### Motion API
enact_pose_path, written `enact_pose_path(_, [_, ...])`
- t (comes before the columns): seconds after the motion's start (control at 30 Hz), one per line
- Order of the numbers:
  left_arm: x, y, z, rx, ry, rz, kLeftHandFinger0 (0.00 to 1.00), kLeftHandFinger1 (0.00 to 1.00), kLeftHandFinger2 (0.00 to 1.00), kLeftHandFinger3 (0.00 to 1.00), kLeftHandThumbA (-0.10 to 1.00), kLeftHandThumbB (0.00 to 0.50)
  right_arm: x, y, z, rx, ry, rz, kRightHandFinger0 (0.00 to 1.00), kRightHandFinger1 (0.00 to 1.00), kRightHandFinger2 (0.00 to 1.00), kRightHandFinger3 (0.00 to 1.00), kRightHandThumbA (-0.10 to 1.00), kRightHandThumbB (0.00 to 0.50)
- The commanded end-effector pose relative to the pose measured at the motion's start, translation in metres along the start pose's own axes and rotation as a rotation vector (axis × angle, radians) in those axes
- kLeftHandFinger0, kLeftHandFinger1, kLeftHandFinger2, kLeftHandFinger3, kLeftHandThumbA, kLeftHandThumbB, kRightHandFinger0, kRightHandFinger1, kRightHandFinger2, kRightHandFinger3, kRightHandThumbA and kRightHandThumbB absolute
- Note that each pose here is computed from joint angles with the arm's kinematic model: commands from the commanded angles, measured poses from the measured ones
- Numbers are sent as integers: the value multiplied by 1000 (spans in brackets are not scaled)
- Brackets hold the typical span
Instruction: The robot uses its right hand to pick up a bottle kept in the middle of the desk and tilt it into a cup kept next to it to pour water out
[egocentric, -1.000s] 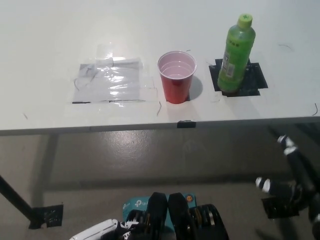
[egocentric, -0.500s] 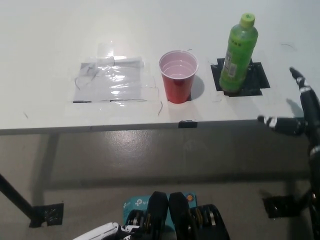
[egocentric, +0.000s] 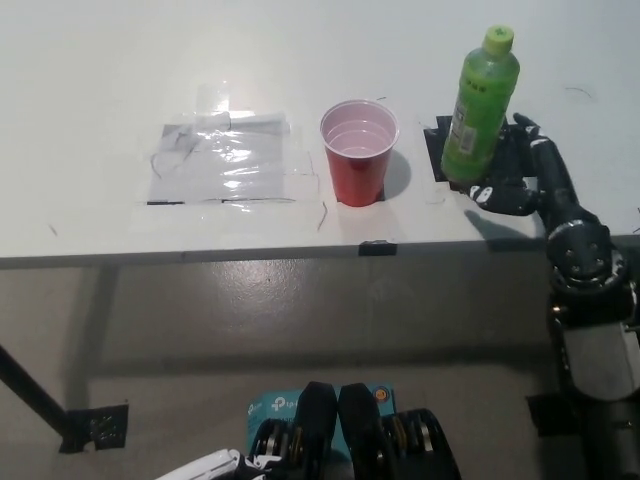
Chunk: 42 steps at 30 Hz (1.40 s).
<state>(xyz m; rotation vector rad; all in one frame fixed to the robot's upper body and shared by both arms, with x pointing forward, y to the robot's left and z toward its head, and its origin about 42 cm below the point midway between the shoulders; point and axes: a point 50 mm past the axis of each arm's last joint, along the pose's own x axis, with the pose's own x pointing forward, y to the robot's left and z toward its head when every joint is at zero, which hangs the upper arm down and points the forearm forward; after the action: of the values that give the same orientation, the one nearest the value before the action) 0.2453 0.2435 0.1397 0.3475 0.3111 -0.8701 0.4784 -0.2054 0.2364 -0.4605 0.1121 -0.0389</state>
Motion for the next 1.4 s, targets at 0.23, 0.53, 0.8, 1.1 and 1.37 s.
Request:
enact_pose_path(0.23, [-1, -2, 5, 17, -16, -29, 1000, 1000, 1000, 1000, 331, 500, 26, -8, 44, -59, -48, -52, 1000, 1000, 1000, 1000, 793, 500])
enact_pose_path(0.53, [1, -3, 7, 20, -16, -37, 1000, 1000, 1000, 1000, 344, 500, 43, -33, 67, -94, -65, -143, 1000, 1000, 1000, 1000, 817, 500])
enact_pose_path(0.8, [4, -7, 8, 31, -8, -48, 1000, 1000, 1000, 1000, 350, 500, 47, -16, 86, -67, -85, -126, 1000, 1000, 1000, 1000, 779, 500])
enact_pose_path(1.1, [5, -7, 8, 26, 4, -64, 1000, 1000, 1000, 1000, 348, 500, 44, 20, 106, -73, -126, -45, 1000, 1000, 1000, 1000, 797, 500])
enact_pose_path(1.37, [4, -8, 10, 43, 1, -68, 1000, 1000, 1000, 1000, 356, 500, 52, 17, 101, -72, -123, -37, 1000, 1000, 1000, 1000, 727, 500])
